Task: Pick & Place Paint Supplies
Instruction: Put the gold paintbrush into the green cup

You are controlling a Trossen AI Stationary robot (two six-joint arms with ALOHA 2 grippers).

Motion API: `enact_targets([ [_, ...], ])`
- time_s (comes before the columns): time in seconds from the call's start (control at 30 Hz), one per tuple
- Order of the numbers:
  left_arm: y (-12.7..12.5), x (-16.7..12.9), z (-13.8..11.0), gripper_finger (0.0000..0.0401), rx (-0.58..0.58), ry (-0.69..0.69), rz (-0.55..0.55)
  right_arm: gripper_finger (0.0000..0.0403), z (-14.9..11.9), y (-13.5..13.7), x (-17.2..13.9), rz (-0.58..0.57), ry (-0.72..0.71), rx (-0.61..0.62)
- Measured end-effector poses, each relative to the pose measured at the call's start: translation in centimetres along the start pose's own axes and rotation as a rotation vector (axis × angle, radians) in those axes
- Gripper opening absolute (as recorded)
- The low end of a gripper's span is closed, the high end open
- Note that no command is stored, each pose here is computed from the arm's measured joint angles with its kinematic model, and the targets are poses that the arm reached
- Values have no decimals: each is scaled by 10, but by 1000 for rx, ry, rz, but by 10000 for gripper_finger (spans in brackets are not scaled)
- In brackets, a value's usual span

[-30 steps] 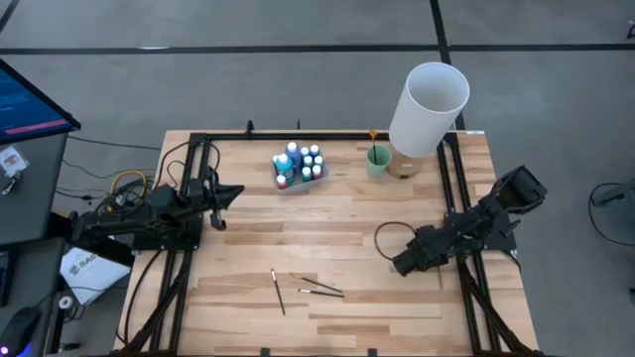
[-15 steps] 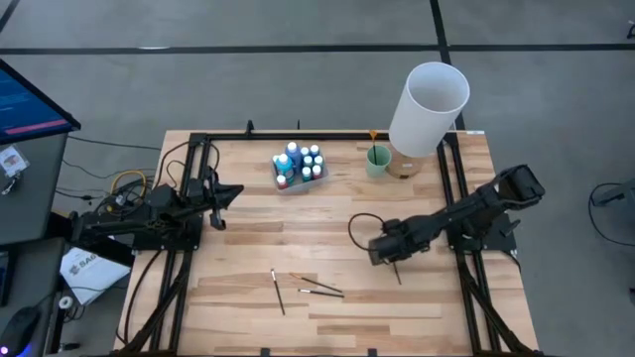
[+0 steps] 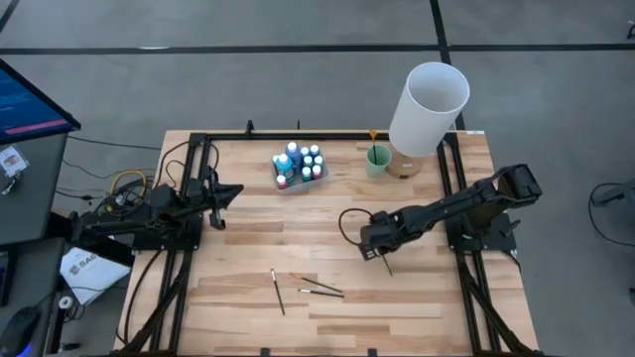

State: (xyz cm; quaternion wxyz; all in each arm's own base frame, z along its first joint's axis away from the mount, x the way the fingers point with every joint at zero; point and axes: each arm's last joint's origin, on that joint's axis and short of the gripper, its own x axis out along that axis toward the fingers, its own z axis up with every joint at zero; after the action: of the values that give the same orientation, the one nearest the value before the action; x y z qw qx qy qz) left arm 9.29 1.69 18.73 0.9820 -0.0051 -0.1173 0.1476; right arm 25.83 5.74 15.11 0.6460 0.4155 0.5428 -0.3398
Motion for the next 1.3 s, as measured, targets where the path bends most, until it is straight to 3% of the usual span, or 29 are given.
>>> enact_targets([
  [0.17, 0, 0, 0, 2, 0, -1, 0, 0, 8, 9, -9, 18, -104, -39],
  [0.47, 0, 0, 1, 2, -1, -6, 0, 0, 12, 23, -25, -14, -513, -50],
  [0.83, 0, 0, 1, 2, -2, -15, 0, 0, 36, 30, -41, -140, -871, -177],
  [1.3, 0, 0, 2, 2, -4, -21, 0, 0, 107, 23, -63, -270, -1019, -312],
])
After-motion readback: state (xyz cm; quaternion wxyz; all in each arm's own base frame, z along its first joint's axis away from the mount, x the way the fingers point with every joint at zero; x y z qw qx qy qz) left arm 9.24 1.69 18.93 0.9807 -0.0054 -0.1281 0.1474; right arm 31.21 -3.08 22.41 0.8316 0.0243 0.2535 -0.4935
